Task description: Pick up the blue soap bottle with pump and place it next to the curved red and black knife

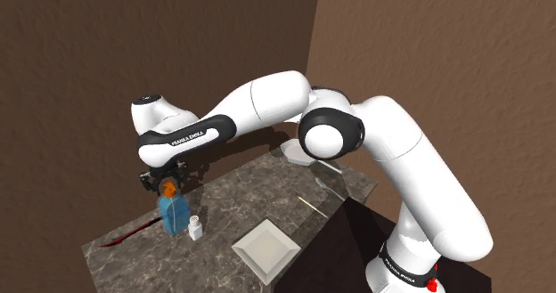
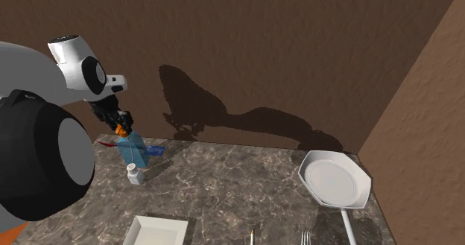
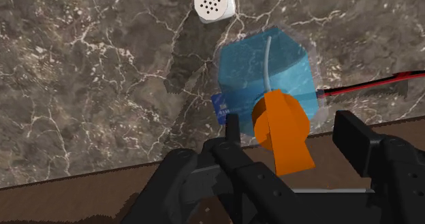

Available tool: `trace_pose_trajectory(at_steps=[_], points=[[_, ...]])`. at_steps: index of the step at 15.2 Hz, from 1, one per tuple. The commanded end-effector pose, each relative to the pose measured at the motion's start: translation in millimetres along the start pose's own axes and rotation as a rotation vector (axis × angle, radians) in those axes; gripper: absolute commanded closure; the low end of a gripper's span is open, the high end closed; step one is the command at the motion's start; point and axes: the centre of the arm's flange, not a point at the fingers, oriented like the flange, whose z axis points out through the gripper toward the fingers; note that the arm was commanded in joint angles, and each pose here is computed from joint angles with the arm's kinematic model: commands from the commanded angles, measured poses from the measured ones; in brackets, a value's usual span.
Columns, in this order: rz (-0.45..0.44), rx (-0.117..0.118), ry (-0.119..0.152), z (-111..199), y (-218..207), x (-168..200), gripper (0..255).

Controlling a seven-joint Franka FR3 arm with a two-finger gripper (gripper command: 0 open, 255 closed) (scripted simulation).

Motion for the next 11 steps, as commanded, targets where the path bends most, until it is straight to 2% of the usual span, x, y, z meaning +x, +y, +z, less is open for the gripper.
trace_pose_trajectory(at_steps=[1, 5, 9, 11], points=[[0.000, 0.000, 0.000, 0, 0, 0, 0], [0.000, 0.000, 0.000, 0, 0, 0, 0], [0.000, 0.000, 0.000, -50, 0, 0, 0], [0.000, 0.000, 0.000, -50, 0, 0, 0]])
